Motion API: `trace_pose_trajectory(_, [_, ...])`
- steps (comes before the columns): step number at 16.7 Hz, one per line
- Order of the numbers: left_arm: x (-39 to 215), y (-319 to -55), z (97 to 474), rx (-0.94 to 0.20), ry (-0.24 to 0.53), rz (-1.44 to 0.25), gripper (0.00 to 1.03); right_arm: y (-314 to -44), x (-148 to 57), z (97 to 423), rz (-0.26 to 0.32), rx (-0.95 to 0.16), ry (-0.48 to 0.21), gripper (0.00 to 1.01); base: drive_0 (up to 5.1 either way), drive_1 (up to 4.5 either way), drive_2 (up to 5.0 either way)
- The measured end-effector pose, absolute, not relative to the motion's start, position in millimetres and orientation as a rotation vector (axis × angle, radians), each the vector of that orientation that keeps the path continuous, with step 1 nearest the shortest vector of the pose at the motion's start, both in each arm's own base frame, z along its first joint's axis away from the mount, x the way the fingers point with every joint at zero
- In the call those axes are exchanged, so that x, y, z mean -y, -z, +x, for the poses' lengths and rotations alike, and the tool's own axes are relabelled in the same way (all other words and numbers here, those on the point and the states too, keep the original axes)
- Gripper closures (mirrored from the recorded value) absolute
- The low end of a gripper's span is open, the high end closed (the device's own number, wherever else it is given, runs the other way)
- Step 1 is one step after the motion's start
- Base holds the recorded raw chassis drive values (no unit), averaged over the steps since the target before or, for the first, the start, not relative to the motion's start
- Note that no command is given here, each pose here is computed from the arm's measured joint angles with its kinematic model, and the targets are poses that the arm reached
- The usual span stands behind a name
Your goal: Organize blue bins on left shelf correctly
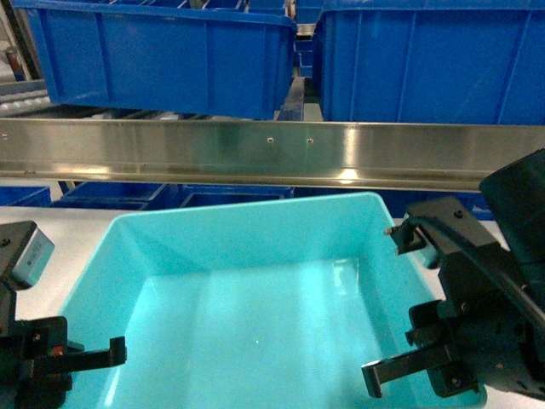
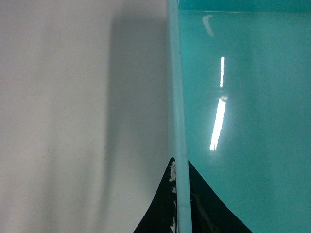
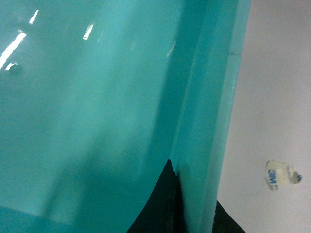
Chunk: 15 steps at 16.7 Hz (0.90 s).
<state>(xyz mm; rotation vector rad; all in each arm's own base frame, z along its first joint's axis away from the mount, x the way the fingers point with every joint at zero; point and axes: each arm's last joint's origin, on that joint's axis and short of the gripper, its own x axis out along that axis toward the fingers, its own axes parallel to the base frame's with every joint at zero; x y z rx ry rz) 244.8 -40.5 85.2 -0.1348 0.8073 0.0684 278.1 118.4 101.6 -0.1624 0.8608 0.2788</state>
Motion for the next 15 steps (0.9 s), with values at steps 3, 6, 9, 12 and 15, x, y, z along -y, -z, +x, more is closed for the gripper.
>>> trace_pose_trajectory(3, [39, -123, 241, -0.716, -0.031, -0.104, 1.01, -132, -110, 275, -0.129, -0.778, -0.292, 0.99, 0.0, 0.00, 0.0])
trace_pose_trajectory(6, [40, -139, 238, -0.648, -0.012, -0.087, 1.01, -149, -105, 268, -0.129, -0.670, -0.313, 0.99, 0.0, 0.00, 0.0])
trace_pose_trajectory(9, [40, -138, 238, -0.656, -0.008, -0.087, 1.01, -148, -105, 267, -0.139, -0.676, -0.315, 0.99, 0.0, 0.00, 0.0])
trace_pose_trajectory(12, [40, -138, 238, -0.656, -0.008, -0.087, 1.01, -148, -105, 267, -0.139, -0.675, -0.315, 0.99, 0.0, 0.00, 0.0])
trace_pose_trajectory(15, [40, -138, 238, -0.657, -0.006, -0.087, 1.01, -148, -104, 268, -0.138, -0.677, -0.312, 0.99, -3.2, -1.45, 4.9])
